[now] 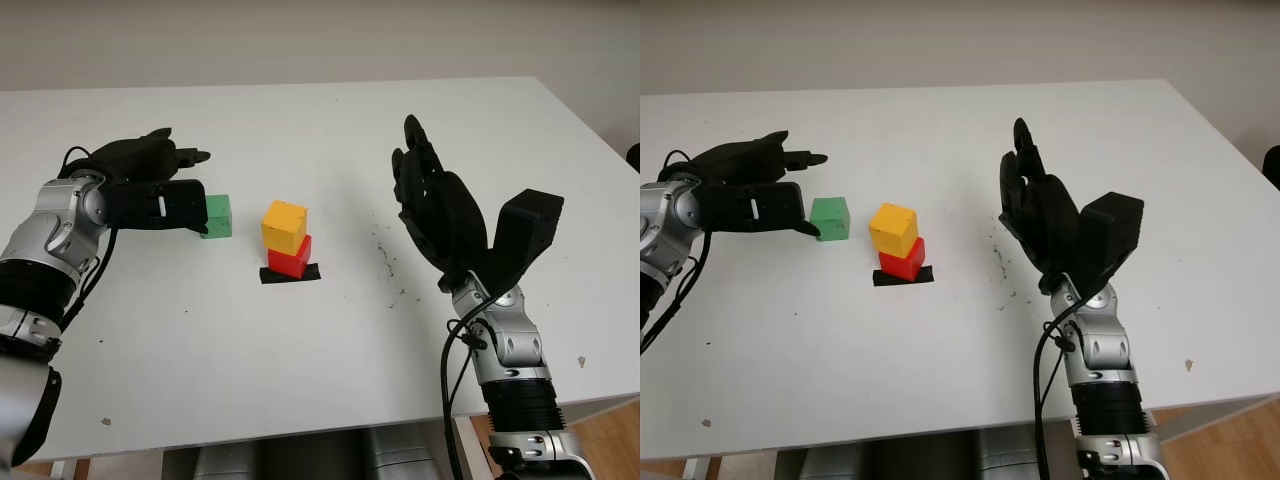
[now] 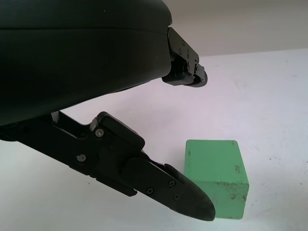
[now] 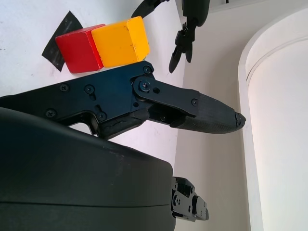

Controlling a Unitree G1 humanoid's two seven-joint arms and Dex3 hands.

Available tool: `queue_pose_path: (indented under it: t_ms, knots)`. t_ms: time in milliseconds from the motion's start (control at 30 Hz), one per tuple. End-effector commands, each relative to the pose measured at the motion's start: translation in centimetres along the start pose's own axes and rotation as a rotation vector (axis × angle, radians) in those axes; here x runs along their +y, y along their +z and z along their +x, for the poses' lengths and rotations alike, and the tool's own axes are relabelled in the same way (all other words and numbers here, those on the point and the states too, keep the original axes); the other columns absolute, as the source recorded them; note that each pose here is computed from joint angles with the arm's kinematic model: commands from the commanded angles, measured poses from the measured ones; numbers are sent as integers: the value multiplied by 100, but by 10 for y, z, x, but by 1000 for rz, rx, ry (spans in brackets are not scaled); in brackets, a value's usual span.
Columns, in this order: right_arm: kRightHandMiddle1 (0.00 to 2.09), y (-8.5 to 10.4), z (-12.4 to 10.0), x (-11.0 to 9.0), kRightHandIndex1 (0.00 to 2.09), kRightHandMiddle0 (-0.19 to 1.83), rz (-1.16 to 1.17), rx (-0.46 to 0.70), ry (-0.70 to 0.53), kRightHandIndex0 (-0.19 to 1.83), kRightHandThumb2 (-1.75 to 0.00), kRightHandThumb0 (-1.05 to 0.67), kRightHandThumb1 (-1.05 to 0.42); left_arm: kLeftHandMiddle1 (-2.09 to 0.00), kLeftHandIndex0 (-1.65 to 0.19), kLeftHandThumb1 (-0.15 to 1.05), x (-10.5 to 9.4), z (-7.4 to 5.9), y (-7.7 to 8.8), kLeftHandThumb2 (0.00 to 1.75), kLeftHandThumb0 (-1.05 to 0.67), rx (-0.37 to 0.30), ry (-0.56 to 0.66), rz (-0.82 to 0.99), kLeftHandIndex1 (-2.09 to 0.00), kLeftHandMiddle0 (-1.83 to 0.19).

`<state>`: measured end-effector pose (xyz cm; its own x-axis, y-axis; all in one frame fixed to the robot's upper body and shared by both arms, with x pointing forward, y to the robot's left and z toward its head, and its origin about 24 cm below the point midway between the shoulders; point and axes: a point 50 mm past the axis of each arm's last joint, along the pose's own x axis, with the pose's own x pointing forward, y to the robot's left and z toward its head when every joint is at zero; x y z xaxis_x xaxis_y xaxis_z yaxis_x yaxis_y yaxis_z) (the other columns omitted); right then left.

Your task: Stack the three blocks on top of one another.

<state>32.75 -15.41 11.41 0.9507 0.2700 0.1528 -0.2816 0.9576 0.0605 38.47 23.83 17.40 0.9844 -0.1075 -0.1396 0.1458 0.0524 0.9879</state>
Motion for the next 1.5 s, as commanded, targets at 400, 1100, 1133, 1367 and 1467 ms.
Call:
queue_pose_path:
  t_ms: [400, 1100, 1133, 1367, 1467]
  knots:
    - [0, 5, -2, -2, 0, -19, -5, -18, -4, -19, -71, -75, -105, -6, -40, 87, -26, 0, 0, 6, -69, -14, -20, 41, -9, 6]
    - [0, 4, -2, -2, 0, -19, -2, -16, -8, -19, -69, -75, -105, -7, -50, 89, -39, 3, 0, 5, -70, 3, -5, 21, -10, -2]
    - [0, 4, -2, -3, 0, -19, -4, -16, -8, -19, -69, -75, -105, -7, -50, 89, -40, 3, 0, 6, -70, 3, -5, 17, -10, -2]
    - [0, 5, -3, -3, 0, -19, -15, -19, -6, -19, -70, -75, -105, -6, -52, 92, -43, 4, 0, 6, -75, 8, -13, 4, -9, -3]
    - [0, 5, -3, -3, 0, -19, -10, -20, -7, -19, -70, -75, -105, -6, -56, 92, -44, 5, 1, 6, -73, 15, -14, -3, -11, -4]
